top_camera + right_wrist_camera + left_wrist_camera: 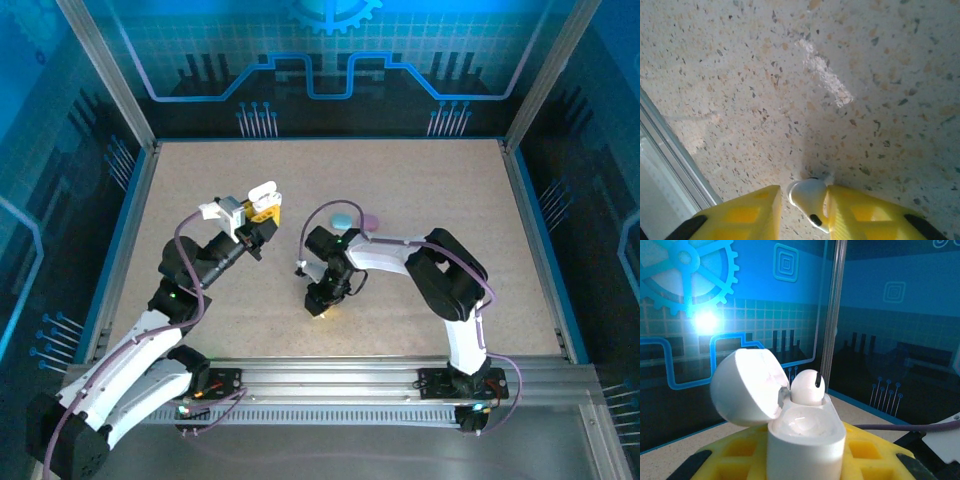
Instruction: Insert wireless bluetooth earbuds into charging case
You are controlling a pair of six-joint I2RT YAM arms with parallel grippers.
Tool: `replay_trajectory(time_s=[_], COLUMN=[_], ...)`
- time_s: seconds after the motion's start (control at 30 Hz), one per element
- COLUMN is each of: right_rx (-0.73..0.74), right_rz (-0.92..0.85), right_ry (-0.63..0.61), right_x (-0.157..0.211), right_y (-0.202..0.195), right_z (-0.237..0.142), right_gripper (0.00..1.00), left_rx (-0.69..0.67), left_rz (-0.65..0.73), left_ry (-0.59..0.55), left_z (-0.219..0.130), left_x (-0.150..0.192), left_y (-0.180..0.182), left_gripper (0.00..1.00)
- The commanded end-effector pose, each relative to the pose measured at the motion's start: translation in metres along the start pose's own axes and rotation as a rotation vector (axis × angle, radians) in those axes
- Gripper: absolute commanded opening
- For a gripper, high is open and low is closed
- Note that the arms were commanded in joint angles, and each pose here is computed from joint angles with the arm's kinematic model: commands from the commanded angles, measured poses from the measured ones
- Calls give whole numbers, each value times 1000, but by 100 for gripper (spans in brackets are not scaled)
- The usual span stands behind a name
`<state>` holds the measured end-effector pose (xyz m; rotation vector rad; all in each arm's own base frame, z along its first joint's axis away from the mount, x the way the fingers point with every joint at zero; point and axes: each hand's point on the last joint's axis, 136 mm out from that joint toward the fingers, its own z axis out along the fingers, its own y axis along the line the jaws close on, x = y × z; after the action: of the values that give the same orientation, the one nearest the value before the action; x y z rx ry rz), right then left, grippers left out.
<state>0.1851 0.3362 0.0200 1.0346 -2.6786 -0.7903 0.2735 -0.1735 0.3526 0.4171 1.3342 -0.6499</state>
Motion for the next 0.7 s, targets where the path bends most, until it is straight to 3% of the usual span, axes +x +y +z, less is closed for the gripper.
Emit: replay_trajectory(time_s=[0.0,0.2,0.3,0.5,0.67], right_rx=[18,93,186,556,741], right_rz=[5,55,150,393,474], right_ry=[29,-73,-130,-150,-155], right_x=[8,6,8,39,46], right_y=[0,-12,-39,-127,-153], right_z=[2,-29,-52,-98,-121], right_gripper=[25,19,19,18,18], left_rx=[6,10,10,11,13], left_rz=[29,26,22,19,14], left_ry=[-79,-80,-78,-78,-75], left_z=[0,1,1,2,3], left_x=[-31,-31,-30,-29,-28], left_y=[-2,-3,-2,-3,-2], left_gripper=[22,22,22,22,22])
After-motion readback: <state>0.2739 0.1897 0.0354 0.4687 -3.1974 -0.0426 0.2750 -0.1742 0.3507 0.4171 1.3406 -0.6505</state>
